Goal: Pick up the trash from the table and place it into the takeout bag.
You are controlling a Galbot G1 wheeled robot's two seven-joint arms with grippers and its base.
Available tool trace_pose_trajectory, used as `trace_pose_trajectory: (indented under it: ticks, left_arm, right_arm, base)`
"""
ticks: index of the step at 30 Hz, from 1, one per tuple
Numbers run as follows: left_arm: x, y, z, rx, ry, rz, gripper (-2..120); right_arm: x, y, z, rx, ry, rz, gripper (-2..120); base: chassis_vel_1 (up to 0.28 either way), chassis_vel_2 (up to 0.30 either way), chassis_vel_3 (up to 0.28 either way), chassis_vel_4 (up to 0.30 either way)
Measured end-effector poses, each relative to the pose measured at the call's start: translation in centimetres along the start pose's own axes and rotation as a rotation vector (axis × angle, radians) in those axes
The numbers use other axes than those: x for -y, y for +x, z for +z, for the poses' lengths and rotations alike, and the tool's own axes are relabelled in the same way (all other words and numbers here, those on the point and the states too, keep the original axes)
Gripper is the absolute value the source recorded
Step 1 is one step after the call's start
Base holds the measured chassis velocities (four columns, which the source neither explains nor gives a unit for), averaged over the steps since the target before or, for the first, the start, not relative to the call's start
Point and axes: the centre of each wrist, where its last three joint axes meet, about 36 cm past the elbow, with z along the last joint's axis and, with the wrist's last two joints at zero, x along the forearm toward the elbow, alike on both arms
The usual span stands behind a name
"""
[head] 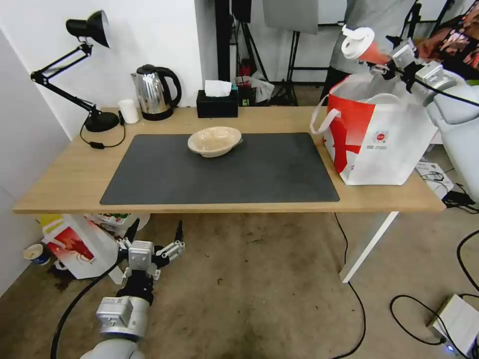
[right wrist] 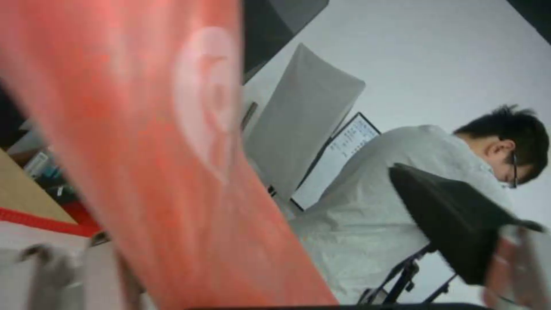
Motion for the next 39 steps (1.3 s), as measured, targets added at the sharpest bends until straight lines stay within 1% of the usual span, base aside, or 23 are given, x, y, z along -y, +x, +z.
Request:
trace_pose_trajectory:
  ticks: [1,2,4,5,14,18,20,22,23,26,32,39]
  left_arm:
    - [0.0,0.0,0.0,0.000,0.000,0.000,100]
    - [0.0,0.0,0.0,0.000,0.000,0.000,100]
    - [0.0,0.0,0.0,0.000,0.000,0.000,100]
    - [0.0,0.0,0.0,0.000,0.000,0.000,100]
    - [0.0,0.0,0.0,0.000,0.000,0.000,100]
    - [0.0,0.0,0.0,0.000,0.000,0.000,100]
    - [0.0,0.0,0.0,0.000,0.000,0.000,100]
    - [0.0,0.0,0.0,0.000,0.000,0.000,100]
    - [0.0,0.0,0.0,0.000,0.000,0.000,100]
    - [0.0,0.0,0.0,0.000,0.000,0.000,100]
    - [0.0,0.0,0.0,0.000,0.000,0.000,100]
    - [0.0,0.0,0.0,0.000,0.000,0.000,100]
  right_arm:
    - [0.0,0.0,-0.2,-0.010,-0.009,0.007,90]
    - [0.0,-0.1,-0.2,-0.011,-0.012,0.009,93]
    - [0.0,-0.1,-0.2,-0.012,-0.015,0.010,95]
    - [-0.1,-0.1,-0.3,-0.014,-0.022,0.012,99]
    - [-0.1,0.0,-0.3,-0.027,-0.030,0.014,100]
    - [0.5,0.1,-0.2,-0.046,-0.020,0.020,100]
    - [0.8,0.4,-0.1,-0.067,-0.007,0.029,100]
    - [1.7,0.9,0.2,-0.110,0.028,0.054,100]
    - [1.7,0.9,0.2,-0.110,0.028,0.054,100]
    - [2.9,1.6,0.7,-0.151,0.081,0.074,100]
    - [4.4,2.9,1.0,-0.184,0.107,0.090,100]
    - [4.7,3.9,0.9,-0.211,0.132,0.055,100]
  base:
    - [0.000,0.000,0.000,0.000]
    - [0.000,0.000,0.000,0.000]
    - [0.000,0.000,0.000,0.000]
    - [0.000,0.000,0.000,0.000]
    - [0.000,0.000,0.000,0.000]
    - [0.000,0.000,0.000,0.000]
    - [0.000,0.000,0.000,0.000]
    - [0.000,0.000,0.000,0.000]
    - [0.000,0.000,0.000,0.000]
    - [0.000,0.000,0.000,0.000]
    - [0.000,0.000,0.000,0.000]
    - [0.000,0.000,0.000,0.000]
